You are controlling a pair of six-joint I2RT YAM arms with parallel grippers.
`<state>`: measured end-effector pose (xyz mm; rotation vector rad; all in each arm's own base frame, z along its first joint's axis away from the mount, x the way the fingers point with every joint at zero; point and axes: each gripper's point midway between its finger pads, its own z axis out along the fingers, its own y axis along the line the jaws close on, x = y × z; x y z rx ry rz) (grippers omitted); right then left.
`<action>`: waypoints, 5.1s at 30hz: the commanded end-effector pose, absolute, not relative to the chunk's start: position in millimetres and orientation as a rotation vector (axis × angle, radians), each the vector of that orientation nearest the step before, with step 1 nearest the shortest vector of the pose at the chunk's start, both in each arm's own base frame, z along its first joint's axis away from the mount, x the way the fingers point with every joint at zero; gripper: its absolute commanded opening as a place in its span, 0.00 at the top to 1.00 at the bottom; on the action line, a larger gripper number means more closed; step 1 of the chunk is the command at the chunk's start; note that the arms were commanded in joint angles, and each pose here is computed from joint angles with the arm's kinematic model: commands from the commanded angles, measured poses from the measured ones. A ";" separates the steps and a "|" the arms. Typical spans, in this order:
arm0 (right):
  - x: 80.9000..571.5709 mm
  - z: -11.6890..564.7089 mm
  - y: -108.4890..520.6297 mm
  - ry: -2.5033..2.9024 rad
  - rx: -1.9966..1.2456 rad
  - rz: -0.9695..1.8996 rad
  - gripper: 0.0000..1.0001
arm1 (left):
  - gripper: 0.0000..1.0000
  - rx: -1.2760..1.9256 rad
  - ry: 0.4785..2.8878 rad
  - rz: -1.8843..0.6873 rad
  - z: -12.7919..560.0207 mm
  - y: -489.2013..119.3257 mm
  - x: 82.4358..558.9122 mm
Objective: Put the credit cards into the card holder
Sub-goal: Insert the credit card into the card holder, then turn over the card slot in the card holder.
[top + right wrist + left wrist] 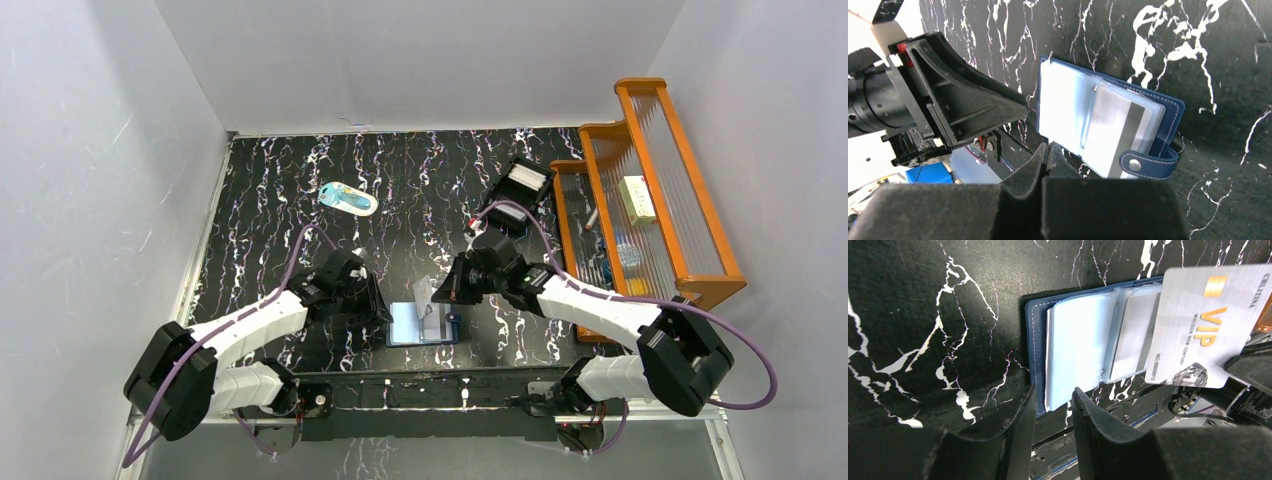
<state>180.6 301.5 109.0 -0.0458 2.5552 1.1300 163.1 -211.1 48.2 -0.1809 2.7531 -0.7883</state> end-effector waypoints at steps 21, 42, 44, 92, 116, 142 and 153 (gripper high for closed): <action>153.3 66.4 301.1 2.542 0.062 1.296 1.00 | 0.88 -0.176 2.861 -0.801 17.1 -211.7 147.3; 145.7 46.6 307.5 2.594 0.078 1.318 1.00 | 0.90 -0.168 2.866 -0.808 14.7 -212.0 145.8; 144.4 44.1 308.3 2.605 0.074 1.315 1.00 | 0.90 -0.168 2.862 -0.812 15.7 -212.3 145.9; 150.2 43.7 350.3 2.661 -0.199 1.165 0.67 | 0.89 -0.178 2.842 -0.829 21.0 -212.1 145.5; 156.3 73.8 362.9 2.551 -0.486 1.162 0.61 | 0.82 -0.197 2.823 -0.772 29.8 -206.7 151.1; 183.4 52.7 293.2 2.611 -0.305 0.904 0.57 | 0.56 -0.263 2.675 -0.976 47.0 -236.3 176.4; 185.0 48.1 289.9 2.620 -0.292 0.875 0.57 | 0.54 -0.275 2.690 -0.923 45.0 -229.4 174.8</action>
